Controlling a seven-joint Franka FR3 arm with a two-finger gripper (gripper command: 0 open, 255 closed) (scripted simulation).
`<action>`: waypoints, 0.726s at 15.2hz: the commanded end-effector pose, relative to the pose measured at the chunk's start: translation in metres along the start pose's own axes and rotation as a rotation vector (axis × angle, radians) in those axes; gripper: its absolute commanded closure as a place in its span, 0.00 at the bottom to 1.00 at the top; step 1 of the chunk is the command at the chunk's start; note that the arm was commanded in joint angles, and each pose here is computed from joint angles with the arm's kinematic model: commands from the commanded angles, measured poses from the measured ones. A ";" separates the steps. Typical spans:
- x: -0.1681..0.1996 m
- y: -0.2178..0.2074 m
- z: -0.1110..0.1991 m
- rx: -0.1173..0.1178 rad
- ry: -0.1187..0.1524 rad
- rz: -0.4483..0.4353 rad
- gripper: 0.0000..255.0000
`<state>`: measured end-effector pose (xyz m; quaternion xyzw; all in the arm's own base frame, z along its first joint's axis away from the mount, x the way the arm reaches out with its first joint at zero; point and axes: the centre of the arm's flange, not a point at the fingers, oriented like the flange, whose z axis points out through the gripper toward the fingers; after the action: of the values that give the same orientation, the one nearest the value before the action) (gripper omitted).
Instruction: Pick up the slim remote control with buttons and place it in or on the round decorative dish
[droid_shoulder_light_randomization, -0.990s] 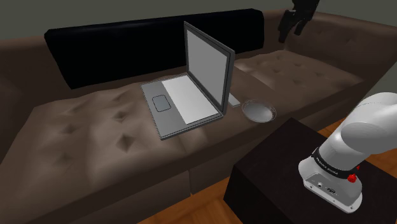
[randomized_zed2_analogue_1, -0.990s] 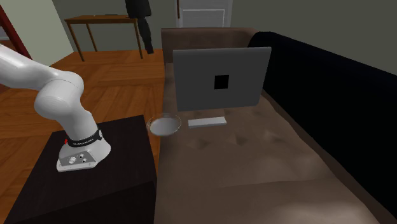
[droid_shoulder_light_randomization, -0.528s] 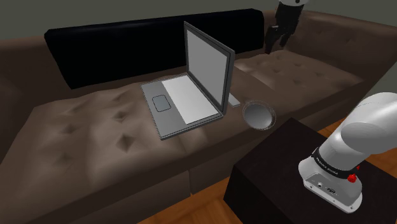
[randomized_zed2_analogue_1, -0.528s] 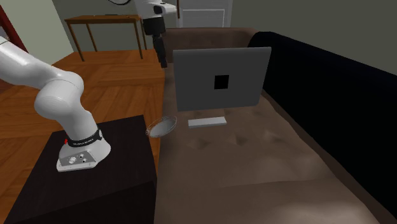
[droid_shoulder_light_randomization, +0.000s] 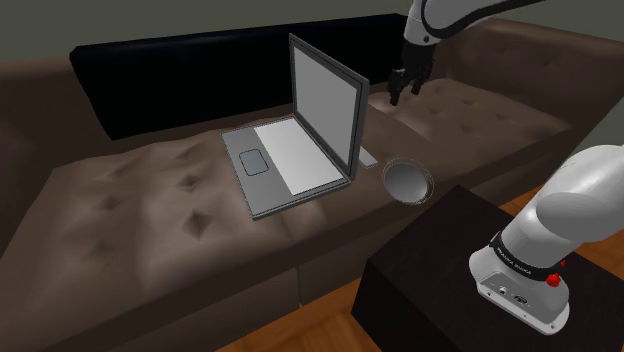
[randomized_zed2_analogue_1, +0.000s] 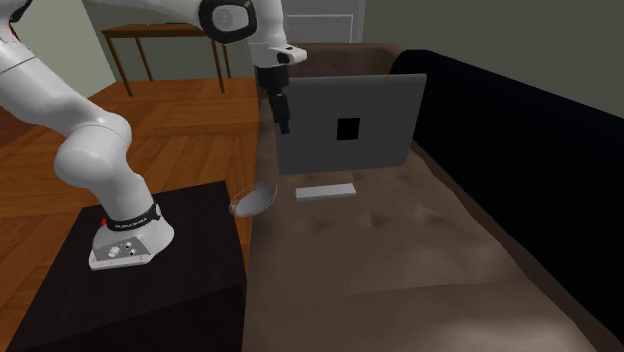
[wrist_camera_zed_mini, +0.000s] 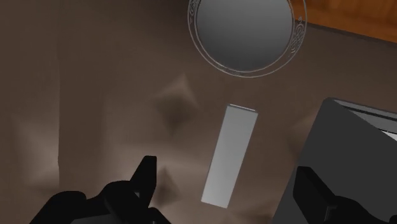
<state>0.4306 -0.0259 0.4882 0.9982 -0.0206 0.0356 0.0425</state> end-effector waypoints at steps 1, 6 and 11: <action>0.013 -0.001 0.027 0.005 -0.004 -0.001 0.00; 0.048 -0.006 0.084 0.018 -0.017 -0.005 0.00; 0.082 -0.011 0.141 0.031 -0.030 -0.008 0.00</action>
<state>0.5132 -0.0301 0.3649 0.9992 -0.0168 0.0218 0.0281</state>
